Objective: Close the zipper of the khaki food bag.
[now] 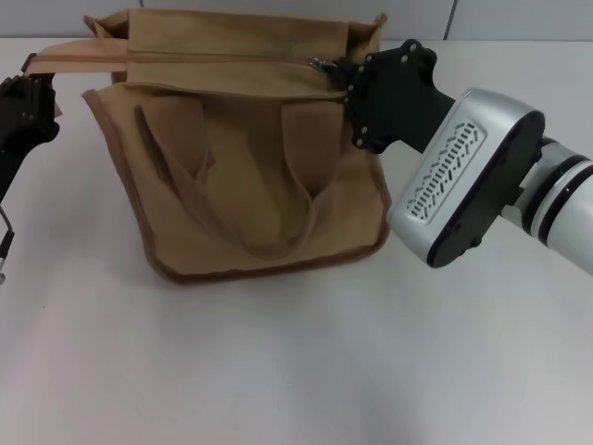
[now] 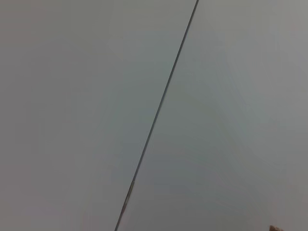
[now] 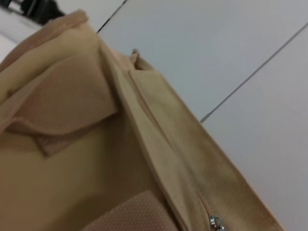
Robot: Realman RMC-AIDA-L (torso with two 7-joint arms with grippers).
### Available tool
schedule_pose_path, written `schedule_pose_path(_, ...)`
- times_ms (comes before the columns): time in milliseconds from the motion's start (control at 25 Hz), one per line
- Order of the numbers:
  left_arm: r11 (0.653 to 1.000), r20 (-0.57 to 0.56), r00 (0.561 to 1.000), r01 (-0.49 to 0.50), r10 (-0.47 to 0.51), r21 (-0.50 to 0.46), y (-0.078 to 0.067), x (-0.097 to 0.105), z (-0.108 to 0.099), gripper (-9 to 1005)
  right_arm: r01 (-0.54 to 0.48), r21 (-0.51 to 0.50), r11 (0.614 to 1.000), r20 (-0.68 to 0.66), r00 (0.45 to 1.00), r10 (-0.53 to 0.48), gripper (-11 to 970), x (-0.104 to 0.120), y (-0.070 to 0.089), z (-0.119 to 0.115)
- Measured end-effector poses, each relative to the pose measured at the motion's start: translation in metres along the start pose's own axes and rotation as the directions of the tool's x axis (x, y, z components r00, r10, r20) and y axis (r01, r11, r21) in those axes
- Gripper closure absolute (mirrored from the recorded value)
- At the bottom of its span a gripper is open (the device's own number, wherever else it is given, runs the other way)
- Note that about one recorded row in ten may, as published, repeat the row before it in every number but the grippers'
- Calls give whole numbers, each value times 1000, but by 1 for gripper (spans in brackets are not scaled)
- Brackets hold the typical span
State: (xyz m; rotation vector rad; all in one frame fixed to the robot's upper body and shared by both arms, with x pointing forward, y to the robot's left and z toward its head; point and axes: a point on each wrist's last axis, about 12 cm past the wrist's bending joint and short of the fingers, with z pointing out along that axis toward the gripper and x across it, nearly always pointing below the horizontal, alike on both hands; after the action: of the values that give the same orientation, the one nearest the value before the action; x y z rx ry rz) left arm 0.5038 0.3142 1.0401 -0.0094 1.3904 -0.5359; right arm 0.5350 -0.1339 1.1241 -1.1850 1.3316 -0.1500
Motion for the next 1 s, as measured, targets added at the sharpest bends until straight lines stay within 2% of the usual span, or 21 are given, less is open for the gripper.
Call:
schedule_pose_path(160,1000,-6,1000,-5,5,8,-1,0,0,973,-105,8,994,25,994,105,957,-7,-4,0)
schedule_pose_path(200,1000,-6,1000,-5,5,8,-1,0,0,973,-105,8,994,25,994,105,956,-7,-4,0)
schedule_pose_path(240,999,-8,999,-33,34,28,-1,-1,1,973,-167,28,986,35,985,166,956,-10,-10,-1)
schedule_pose_path(280,999,-8,999,-33,34,28,-1,-1,1,973,-167,28,986,35,985,166,956,-10,-10,-1)
schedule_pose_path(360,997,-2,998,-57,58,51,-1,-3,2,972,-249,45,967,43,968,247,955,-10,-17,-1)
schedule_pose_path(440,997,1,998,-60,60,56,-2,-4,3,972,-261,39,965,42,965,259,955,-10,-16,-1)
schedule_pose_path(560,994,21,997,-75,73,77,-2,-8,2,869,-269,36,962,36,963,268,754,-8,-14,-3)
schedule_pose_path(680,993,40,996,-83,80,87,-2,-11,0,756,-290,43,956,35,957,289,607,-7,-14,-5)
schedule_pose_path(760,990,115,990,-94,82,105,-3,-21,-7,666,-358,54,932,47,933,356,509,-7,-20,-10)
schedule_pose_path(800,990,115,990,-94,82,105,-3,-21,-7,621,-358,54,932,47,933,356,469,-7,-20,-10)
schedule_pose_path(840,987,179,981,-102,79,122,-4,-29,-12,576,-398,48,916,57,917,395,429,-5,-23,-11)
schedule_pose_path(880,987,179,981,-102,79,122,-4,-29,-12,546,-398,48,916,57,917,395,390,-5,-23,-11)
schedule_pose_path(960,984,263,962,-114,74,138,-4,-41,-18,486,-441,36,897,72,896,438,310,-4,-28,-13)
schedule_pose_path(1000,984,263,962,-114,74,138,-4,-41,-18,456,-441,36,897,72,896,438,310,-4,-28,-13)
